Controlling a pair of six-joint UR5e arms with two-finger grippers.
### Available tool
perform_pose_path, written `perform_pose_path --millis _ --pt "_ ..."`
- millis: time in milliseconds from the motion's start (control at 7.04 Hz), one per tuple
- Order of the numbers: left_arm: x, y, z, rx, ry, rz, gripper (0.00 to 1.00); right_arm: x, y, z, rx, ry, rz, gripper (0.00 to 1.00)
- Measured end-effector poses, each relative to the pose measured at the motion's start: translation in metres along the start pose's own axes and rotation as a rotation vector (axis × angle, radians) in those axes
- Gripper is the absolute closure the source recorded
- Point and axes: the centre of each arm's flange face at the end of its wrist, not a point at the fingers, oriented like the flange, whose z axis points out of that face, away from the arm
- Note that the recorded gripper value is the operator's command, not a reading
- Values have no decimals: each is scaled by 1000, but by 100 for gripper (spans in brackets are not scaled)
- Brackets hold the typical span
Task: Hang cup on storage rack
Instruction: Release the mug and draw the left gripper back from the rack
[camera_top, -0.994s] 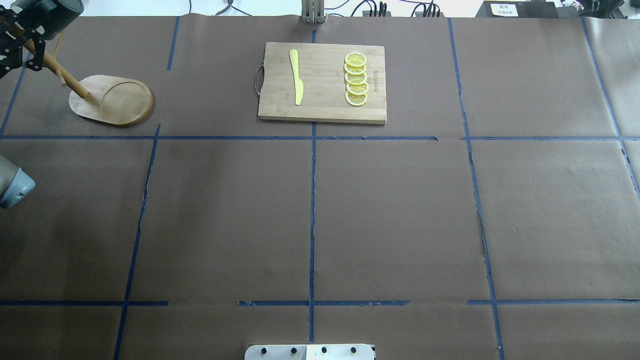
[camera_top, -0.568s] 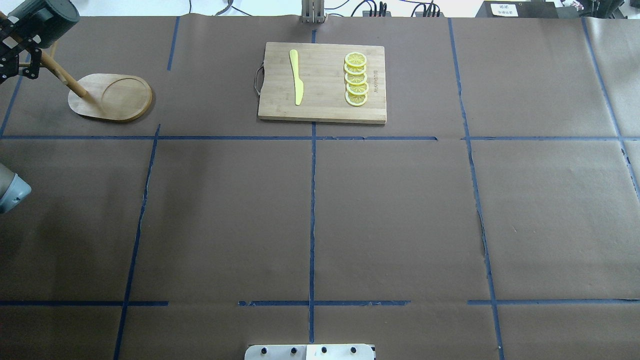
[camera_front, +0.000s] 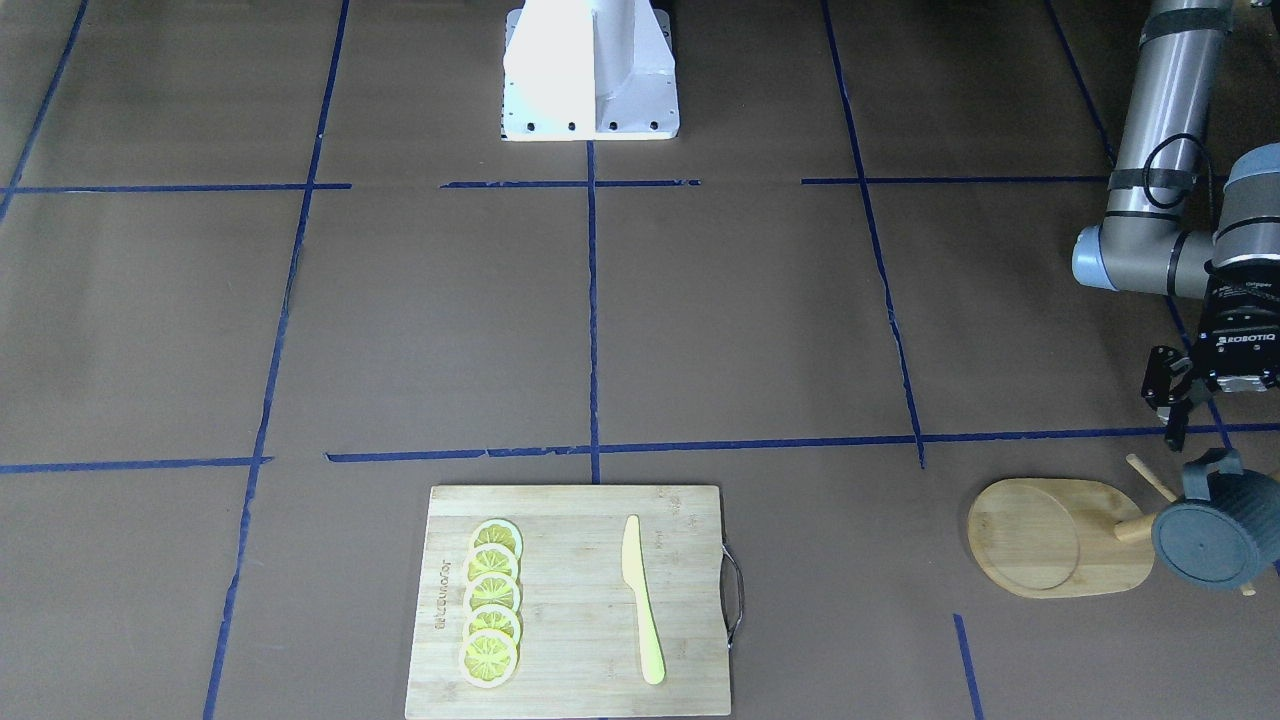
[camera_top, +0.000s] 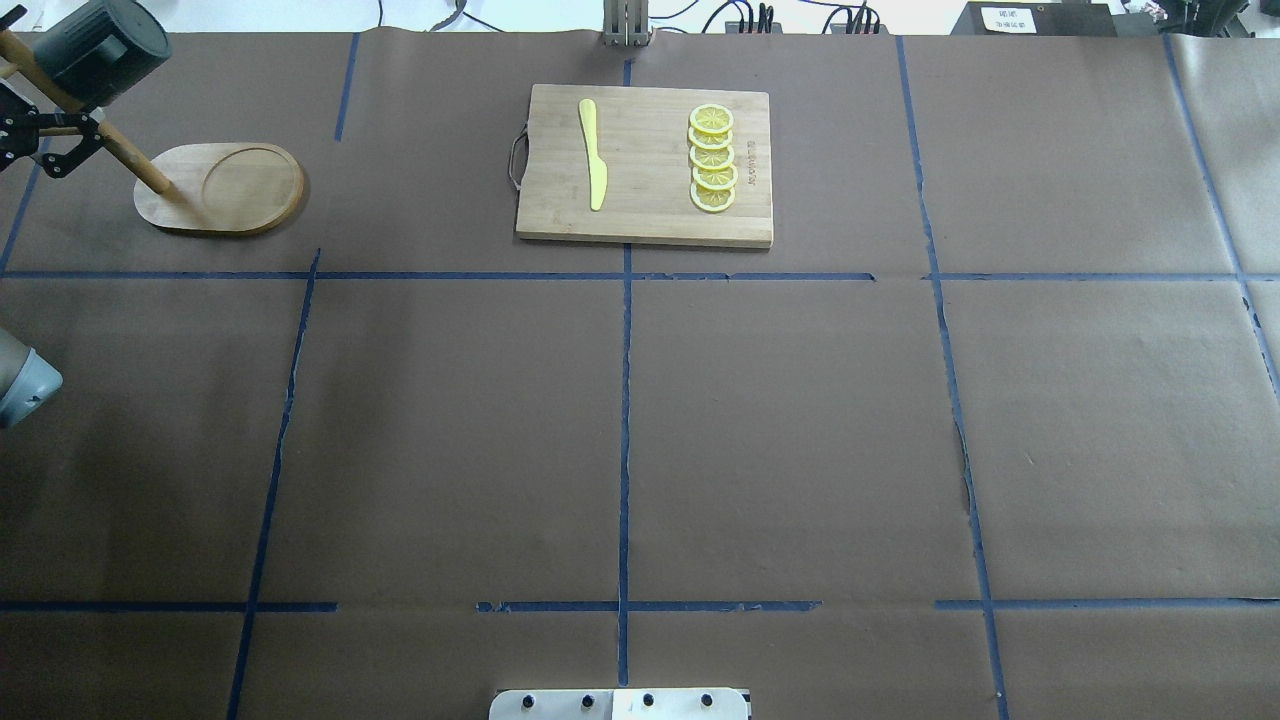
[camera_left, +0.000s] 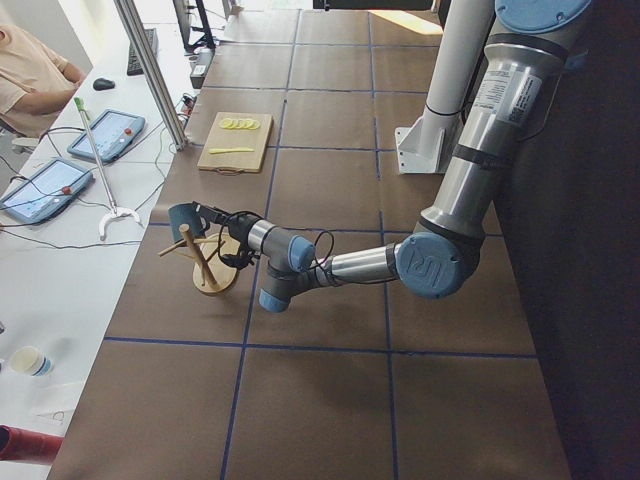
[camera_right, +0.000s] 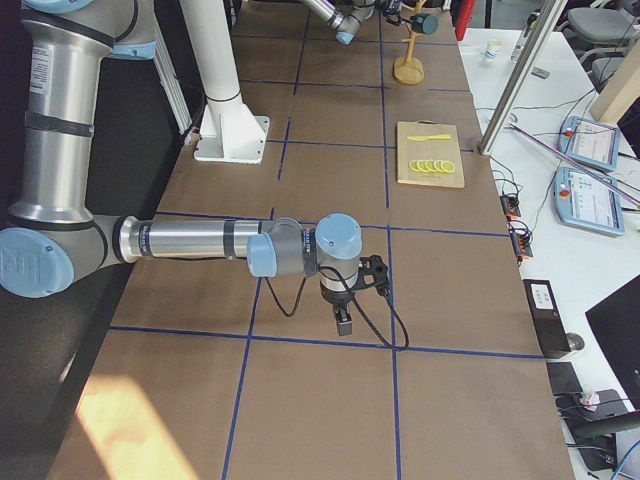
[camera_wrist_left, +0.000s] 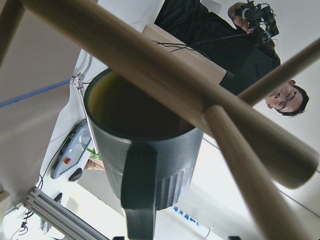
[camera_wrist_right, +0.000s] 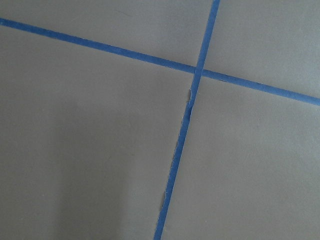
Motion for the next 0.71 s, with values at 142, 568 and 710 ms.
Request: perform_pose_path --millis 142,568,710 --pt "1 3 0 -11 3 -2 0 0 0 0 0 0 1 0" --pt "7 20 -32 -95 18 6 0 0 0 0 -1 0 3 0" --pt "9 32 -51 -130 -3 39 0 0 0 1 -2 -1 3 0"
